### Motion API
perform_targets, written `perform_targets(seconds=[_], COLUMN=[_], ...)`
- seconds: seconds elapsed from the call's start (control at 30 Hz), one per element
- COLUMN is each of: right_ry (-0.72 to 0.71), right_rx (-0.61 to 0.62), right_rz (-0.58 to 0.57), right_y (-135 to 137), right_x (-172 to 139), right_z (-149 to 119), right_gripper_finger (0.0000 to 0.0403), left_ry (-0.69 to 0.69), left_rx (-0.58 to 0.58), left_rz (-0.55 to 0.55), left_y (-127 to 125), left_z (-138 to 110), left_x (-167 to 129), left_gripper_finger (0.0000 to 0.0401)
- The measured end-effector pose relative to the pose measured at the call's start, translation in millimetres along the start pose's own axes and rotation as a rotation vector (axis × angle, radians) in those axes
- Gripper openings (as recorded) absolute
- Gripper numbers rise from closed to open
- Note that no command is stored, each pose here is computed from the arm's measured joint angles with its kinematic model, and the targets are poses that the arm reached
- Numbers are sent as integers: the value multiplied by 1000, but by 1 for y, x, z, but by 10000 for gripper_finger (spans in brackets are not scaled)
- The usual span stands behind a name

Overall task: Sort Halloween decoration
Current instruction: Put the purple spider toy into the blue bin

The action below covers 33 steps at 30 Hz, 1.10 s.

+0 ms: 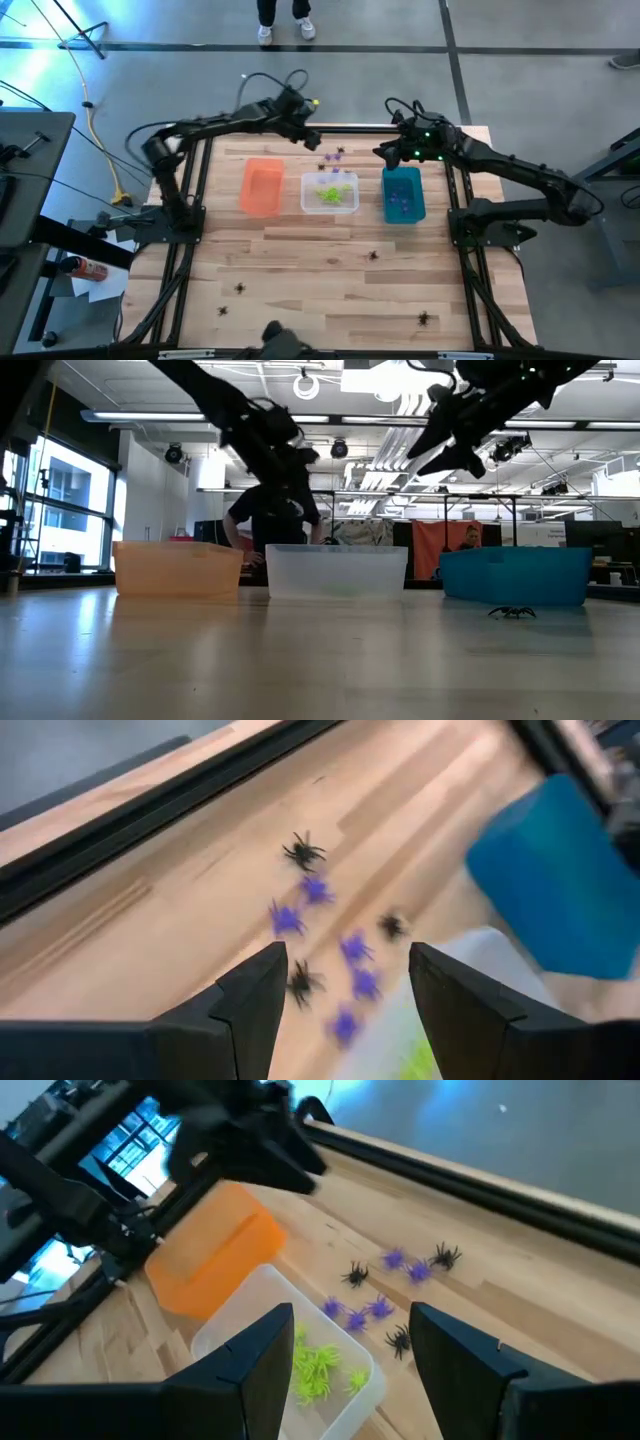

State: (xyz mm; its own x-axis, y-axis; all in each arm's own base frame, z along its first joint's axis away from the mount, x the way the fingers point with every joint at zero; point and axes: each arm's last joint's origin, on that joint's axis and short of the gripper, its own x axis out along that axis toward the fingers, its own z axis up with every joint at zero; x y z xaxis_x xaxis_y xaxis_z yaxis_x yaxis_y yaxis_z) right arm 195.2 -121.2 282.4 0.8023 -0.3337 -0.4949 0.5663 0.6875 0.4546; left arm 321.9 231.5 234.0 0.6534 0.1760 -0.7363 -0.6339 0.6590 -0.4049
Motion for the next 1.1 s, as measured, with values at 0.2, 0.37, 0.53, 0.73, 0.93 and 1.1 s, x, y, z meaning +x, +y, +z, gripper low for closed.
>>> perform_targets(seconds=[0.2,0.37,0.53,0.73,0.93,1.1], right_ry=[19,-12,-29,-46,-71,-79], right_rx=[18,28,67,107,119,143], right_rz=[-37,-108,-140,-164,-199,-202], right_y=[-4,-7,-9,-10,-11,-11], right_x=[14,21,24,25,25,25], right_z=[-2,-1,-1,0,1,1], right_gripper_finger=[194,194,194,194,194,194], left_ry=[109,203,249,307,290,335], left_rx=[39,66,76,104,154,166], left_rz=[18,-7,0,11,18,-4], left_y=[17,24,29,34,32,29], left_z=[7,10,12,8,13,8], left_x=[59,87,105,120,119,118], left_gripper_finger=[200,200,200,191,141,87])
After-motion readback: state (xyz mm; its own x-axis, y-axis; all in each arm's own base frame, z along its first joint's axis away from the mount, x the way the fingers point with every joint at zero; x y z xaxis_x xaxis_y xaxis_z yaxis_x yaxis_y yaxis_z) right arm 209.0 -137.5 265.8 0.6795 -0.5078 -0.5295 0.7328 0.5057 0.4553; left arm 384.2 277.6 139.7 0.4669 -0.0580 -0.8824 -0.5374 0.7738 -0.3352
